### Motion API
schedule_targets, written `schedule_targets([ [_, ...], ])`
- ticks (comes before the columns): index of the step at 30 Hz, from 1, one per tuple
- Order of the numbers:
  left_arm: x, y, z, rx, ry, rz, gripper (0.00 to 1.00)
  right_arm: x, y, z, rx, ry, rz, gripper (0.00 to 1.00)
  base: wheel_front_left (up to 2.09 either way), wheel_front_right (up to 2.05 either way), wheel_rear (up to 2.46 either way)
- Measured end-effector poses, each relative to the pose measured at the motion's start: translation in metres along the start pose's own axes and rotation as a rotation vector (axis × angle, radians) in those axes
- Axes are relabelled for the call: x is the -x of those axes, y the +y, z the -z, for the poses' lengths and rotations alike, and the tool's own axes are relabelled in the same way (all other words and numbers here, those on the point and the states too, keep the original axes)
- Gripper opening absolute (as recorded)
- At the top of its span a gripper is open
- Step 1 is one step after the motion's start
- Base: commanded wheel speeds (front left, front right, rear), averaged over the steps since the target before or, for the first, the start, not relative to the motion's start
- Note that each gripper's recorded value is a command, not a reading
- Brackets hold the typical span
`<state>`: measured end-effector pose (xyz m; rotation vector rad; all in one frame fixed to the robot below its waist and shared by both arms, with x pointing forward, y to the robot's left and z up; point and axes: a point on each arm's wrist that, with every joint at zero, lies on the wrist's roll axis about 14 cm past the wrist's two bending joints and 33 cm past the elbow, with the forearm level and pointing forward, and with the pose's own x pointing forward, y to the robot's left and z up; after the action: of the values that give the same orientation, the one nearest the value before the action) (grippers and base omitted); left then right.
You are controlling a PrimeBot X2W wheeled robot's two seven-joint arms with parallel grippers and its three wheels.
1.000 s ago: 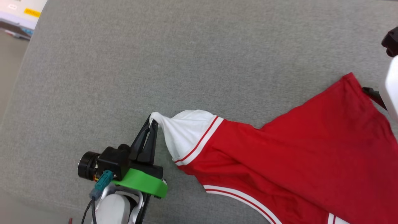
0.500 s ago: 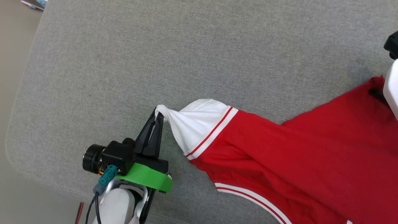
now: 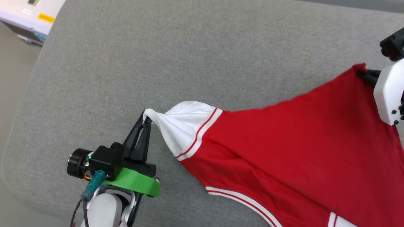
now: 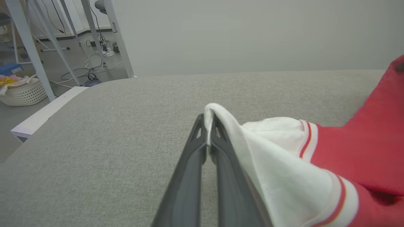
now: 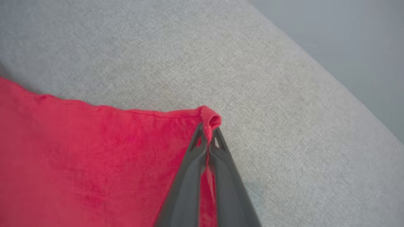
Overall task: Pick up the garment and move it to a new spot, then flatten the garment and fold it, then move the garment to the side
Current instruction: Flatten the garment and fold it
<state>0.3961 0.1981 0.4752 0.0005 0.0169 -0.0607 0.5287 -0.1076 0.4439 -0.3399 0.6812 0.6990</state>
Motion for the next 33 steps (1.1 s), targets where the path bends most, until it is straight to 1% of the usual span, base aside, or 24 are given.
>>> schedule_targets([
  [6,-0.011,-0.007,-0.043,-0.060,-0.128,0.067,0.00,0.054,-0.017,-0.050,0.014,-0.239,0.084,0.00,0.00,0.00,0.00],
  [11,-0.044,-0.022,-0.103,-0.155,-0.299,0.173,0.00,0.100,-0.039,-0.082,0.001,-0.422,0.182,0.00,0.00,0.00,0.00],
  [14,-0.065,-0.036,-0.142,-0.214,-0.397,0.235,0.00,0.122,-0.054,-0.095,0.006,-0.500,0.254,0.00,0.00,0.00,0.00],
  [16,-0.080,-0.047,-0.170,-0.226,-0.460,0.274,0.00,0.135,-0.065,-0.108,0.012,-0.555,0.303,0.00,0.00,0.00,0.00],
  [20,-0.109,-0.059,-0.213,-0.249,-0.547,0.323,0.00,0.151,-0.086,-0.139,0.019,-0.663,0.379,0.00,0.00,0.00,0.00],
  [22,-0.128,-0.061,-0.235,-0.282,-0.582,0.341,0.00,0.159,-0.099,-0.158,0.023,-0.719,0.419,0.00,0.00,0.00,0.00],
  [26,-0.165,-0.061,-0.273,-0.310,-0.640,0.347,0.00,0.168,-0.123,-0.192,0.030,-0.803,0.482,0.00,0.00,0.00,0.00],
  [33,-0.219,-0.059,-0.325,-0.352,-0.730,0.329,0.00,0.171,-0.160,-0.244,0.072,-0.901,0.584,0.00,0.00,0.00,0.00],
])
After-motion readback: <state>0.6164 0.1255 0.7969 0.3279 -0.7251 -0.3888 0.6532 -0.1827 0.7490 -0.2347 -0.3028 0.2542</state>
